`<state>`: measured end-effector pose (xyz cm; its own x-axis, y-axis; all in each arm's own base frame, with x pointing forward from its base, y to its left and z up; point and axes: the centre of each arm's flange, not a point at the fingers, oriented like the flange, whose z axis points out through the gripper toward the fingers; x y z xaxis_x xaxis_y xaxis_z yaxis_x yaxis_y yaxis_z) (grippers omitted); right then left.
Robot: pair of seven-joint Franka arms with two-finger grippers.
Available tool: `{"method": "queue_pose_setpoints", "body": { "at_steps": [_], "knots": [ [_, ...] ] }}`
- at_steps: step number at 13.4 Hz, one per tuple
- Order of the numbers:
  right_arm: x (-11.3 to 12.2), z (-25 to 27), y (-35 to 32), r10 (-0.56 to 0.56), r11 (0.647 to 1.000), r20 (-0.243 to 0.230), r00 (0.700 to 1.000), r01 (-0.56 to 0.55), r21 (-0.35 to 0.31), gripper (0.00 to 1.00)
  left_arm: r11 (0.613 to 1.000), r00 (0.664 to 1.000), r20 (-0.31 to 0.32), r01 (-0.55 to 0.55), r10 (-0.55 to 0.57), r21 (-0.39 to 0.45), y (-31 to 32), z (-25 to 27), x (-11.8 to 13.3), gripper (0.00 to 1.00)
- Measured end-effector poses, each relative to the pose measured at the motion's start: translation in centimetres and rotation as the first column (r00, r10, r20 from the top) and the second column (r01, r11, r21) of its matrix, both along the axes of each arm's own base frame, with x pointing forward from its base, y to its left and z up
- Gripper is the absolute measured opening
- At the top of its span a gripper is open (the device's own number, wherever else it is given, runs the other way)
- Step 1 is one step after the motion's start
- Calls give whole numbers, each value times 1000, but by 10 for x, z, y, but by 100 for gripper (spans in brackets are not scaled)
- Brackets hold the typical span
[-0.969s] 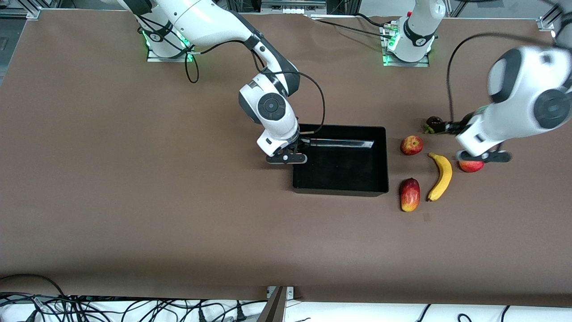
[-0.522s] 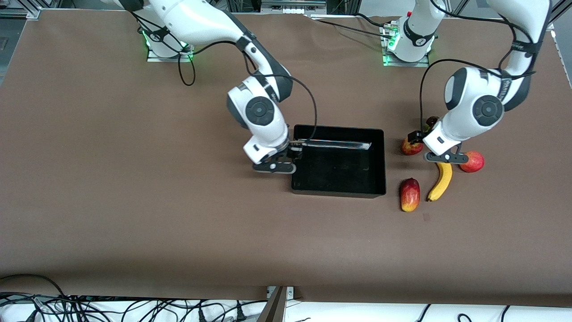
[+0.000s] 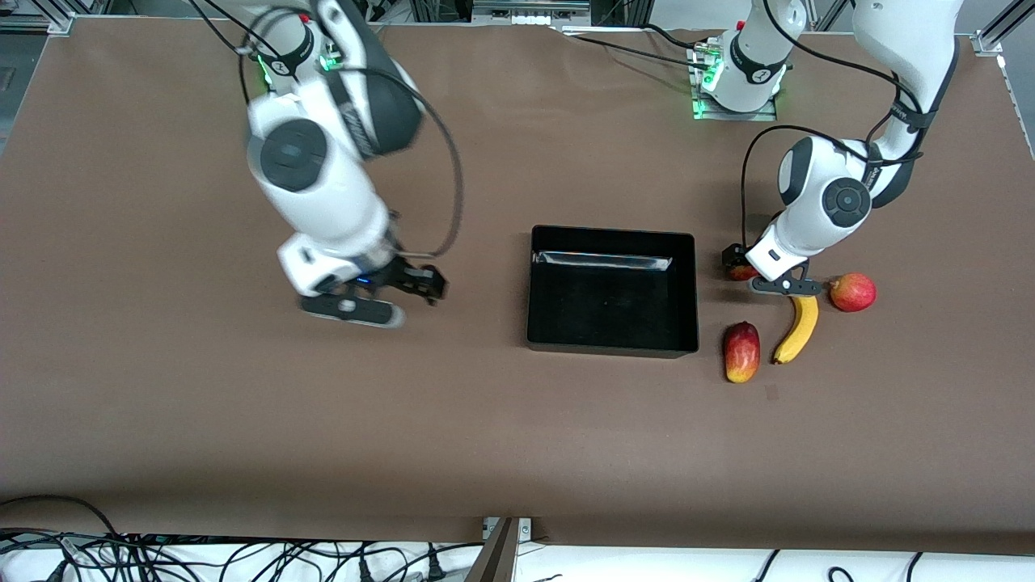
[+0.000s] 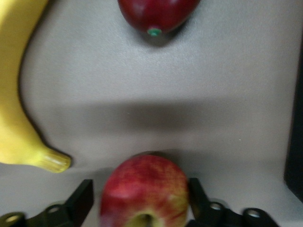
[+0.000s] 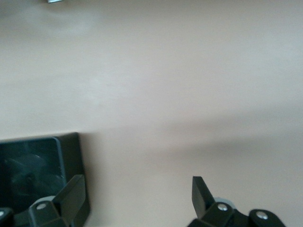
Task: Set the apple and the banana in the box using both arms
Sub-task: 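Lift the apple with the left gripper while the right gripper returns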
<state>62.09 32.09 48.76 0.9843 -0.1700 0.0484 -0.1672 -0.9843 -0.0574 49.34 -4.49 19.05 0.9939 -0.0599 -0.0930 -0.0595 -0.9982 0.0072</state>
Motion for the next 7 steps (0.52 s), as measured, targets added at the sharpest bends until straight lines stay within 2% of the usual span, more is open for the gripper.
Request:
{"method": "queue_pose_setpoints", "body": {
  "at_steps": [1, 3, 5, 7],
  "knots": [
    [-4, 22, -25, 24, 1000, -28, 999, -25, -14, 100, 1000, 1000, 2, 2, -2, -1, -1, 0, 0, 68],
    [-12, 61, -84, 61, 998, -72, 996, -62, -7, 100, 1000, 1000, 12, 2, -2, -1, -1, 4, 3, 67],
    [-26, 86, -145, 71, 997, -98, 993, -69, 21, 100, 1000, 999, 38, 9, -9, -2, -5, 24, 15, 67],
    [-41, 92, -199, 77, 996, -118, 990, -70, 62, 100, 999, 999, 7, 37, -37, 2, -22, 74, 40, 67]
  ]
}}
